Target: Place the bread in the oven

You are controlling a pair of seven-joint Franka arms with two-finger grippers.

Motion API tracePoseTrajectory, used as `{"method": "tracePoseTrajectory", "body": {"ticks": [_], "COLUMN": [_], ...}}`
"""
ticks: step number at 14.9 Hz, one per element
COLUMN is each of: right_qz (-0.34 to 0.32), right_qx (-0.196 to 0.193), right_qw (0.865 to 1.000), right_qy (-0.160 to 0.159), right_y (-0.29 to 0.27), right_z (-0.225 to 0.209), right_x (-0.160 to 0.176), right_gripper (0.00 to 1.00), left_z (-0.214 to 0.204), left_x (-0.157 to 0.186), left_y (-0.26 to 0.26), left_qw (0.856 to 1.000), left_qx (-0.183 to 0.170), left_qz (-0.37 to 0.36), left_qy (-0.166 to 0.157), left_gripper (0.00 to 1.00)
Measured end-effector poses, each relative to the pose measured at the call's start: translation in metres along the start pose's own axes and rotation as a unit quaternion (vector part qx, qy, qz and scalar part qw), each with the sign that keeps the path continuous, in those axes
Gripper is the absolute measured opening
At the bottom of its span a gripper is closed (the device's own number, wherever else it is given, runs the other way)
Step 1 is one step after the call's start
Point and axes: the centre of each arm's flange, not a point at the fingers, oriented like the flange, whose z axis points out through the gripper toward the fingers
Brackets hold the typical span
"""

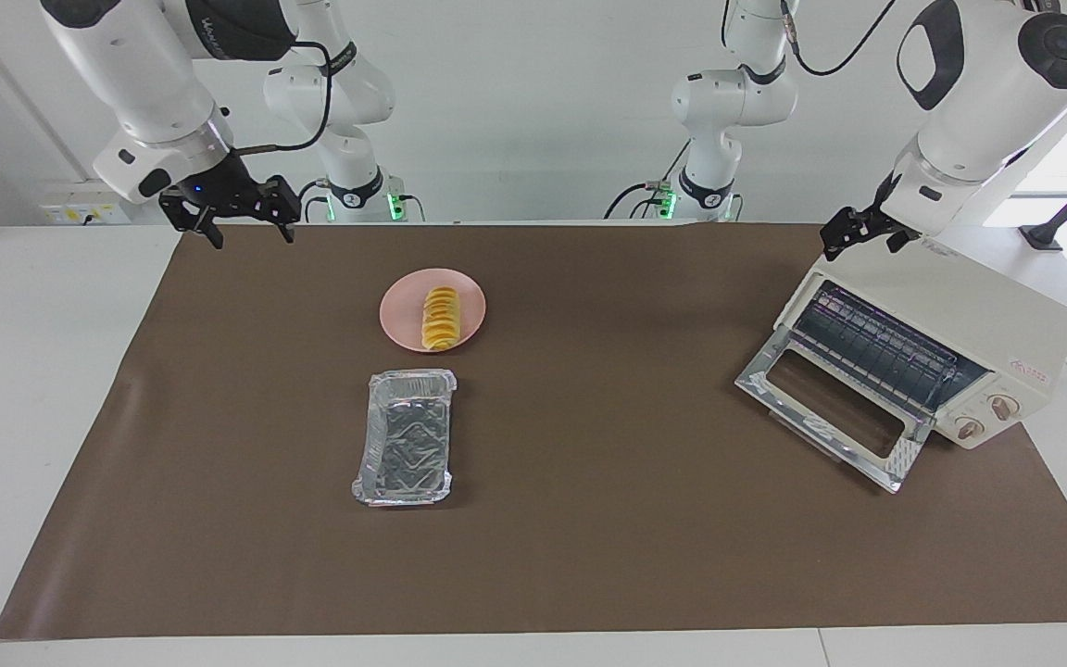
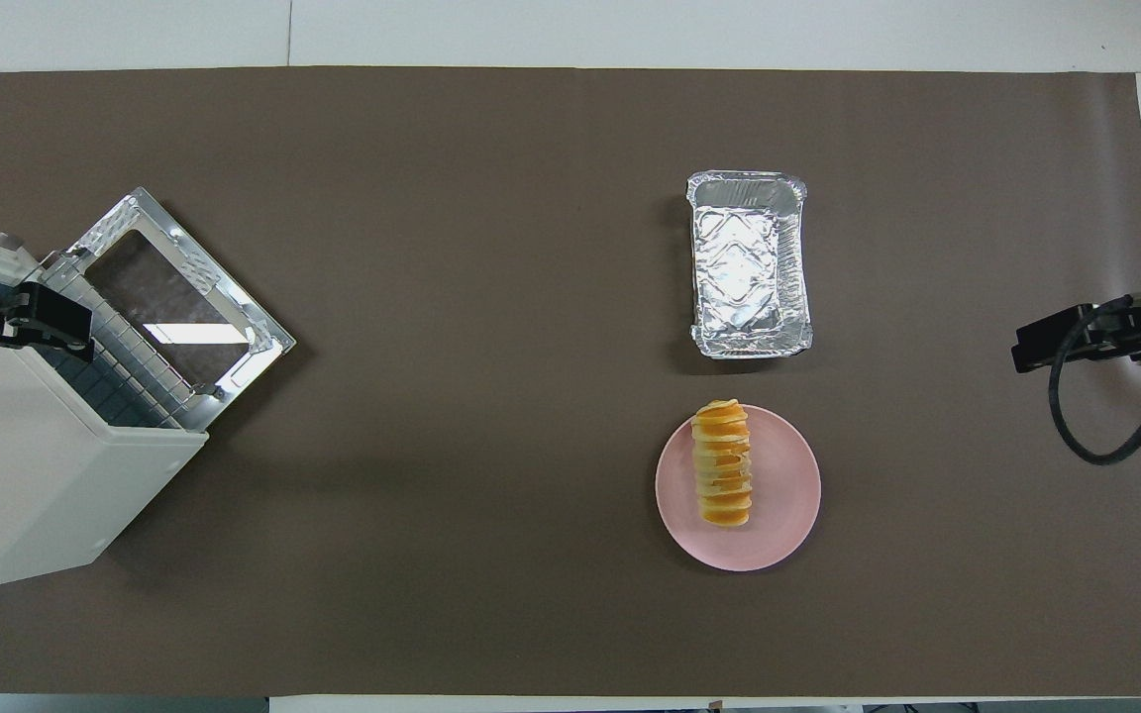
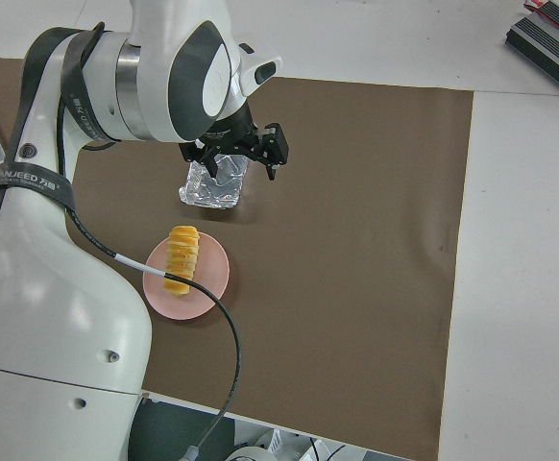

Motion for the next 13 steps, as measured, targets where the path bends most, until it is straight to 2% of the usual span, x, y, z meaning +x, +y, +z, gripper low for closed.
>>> {"method": "tracePoseTrajectory", "body": {"ticks": [10, 13], "right_qz": [0.045, 0.048], "right_qx": [-0.008, -0.002], "right_qw": [0.998, 0.997], "right_qy": [0.047, 0.058], "right_y": [-0.137, -0.155], "right_z": [0.136, 0.177], "right_x": [-0.017, -0.022], "right_gripper": [1.00, 1.00], "left_z": [0.000, 0.000], "left_x": [0.000, 0.000], "left_y": [0.000, 0.000], "left_qw": [1.000, 1.000], "left_qx": [0.000, 0.000], "left_qz": [0.000, 0.000], "left_qy": [0.000, 0.000], "left_gripper": [1.00, 1.00]}}
